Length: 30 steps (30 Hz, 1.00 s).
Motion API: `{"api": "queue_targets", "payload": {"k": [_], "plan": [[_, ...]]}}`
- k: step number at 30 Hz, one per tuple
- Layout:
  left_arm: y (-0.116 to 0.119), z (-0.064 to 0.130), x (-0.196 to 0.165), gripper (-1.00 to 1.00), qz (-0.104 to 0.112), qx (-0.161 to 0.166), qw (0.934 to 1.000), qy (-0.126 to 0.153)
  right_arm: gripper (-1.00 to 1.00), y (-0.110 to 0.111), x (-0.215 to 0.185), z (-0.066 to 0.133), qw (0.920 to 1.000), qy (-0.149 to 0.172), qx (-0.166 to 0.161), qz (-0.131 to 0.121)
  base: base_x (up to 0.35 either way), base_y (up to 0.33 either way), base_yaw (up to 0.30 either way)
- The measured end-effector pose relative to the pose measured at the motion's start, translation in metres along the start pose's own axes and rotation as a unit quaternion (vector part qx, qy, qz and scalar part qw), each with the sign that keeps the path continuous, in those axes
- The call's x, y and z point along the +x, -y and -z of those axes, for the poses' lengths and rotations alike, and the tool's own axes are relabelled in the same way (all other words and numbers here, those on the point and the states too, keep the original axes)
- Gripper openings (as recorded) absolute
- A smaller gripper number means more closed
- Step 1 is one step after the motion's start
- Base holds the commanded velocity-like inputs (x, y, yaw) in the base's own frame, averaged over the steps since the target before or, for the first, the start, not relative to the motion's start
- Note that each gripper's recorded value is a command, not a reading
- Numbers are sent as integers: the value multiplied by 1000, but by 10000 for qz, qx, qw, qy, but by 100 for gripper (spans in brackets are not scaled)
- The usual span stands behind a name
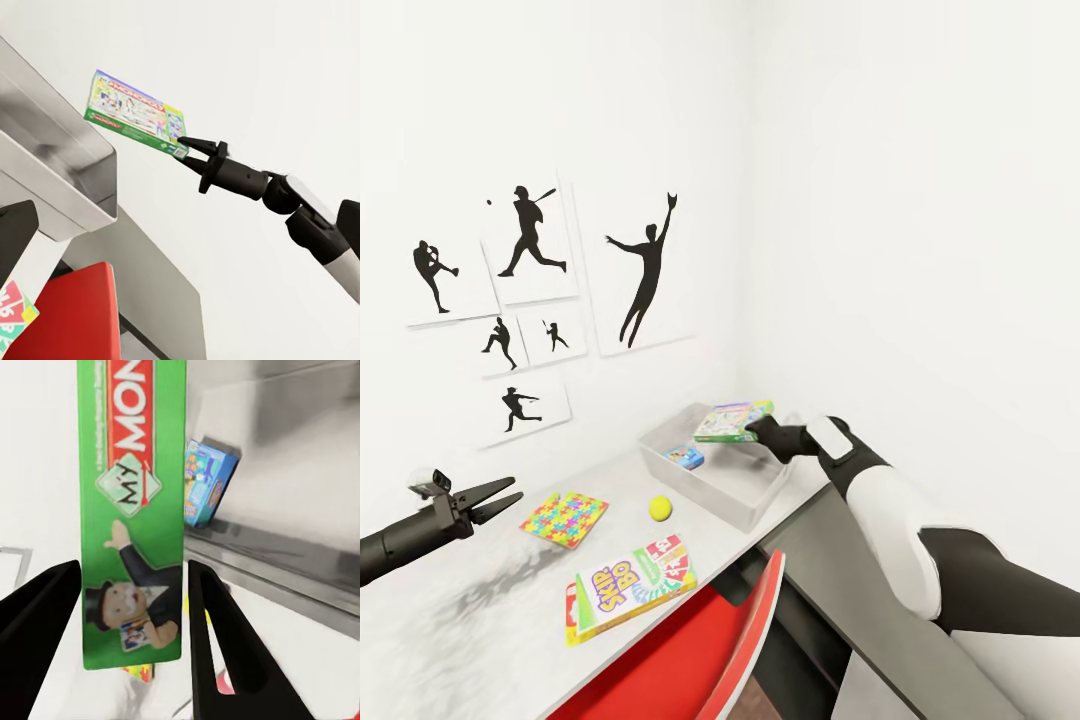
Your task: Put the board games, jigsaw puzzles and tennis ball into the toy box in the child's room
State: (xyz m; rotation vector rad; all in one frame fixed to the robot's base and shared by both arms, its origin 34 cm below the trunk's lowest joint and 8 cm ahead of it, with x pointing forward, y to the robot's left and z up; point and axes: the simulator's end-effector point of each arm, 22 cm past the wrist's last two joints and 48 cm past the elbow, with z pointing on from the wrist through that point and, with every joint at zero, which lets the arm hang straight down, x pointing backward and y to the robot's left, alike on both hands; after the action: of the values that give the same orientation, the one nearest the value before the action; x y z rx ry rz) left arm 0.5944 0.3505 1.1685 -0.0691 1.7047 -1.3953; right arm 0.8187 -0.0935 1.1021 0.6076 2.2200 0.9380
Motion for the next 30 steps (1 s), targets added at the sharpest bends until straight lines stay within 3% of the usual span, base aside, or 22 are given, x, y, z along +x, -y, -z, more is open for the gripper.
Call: {"api": "queue_targets", "payload": {"k": [8,23,27,30], "plan": [[0,0,0,100,-3,0,10000,0,-100,0,4,-3,9998,26,-135,173,0,0,0],[0,0,0,100,-2,2,10000,-3,-100,9,1,-3,9998,36,-80,179,0,0,0],[0,0,0,100,-8,2,10000,-3,-100,-2,5,-3,9993,-2,-347,169,0,0,0],[0,0,0,100,-9,2,10000,-3,-100,-13,9,-3,9975,-43,-564,422,0,0,0]]}}
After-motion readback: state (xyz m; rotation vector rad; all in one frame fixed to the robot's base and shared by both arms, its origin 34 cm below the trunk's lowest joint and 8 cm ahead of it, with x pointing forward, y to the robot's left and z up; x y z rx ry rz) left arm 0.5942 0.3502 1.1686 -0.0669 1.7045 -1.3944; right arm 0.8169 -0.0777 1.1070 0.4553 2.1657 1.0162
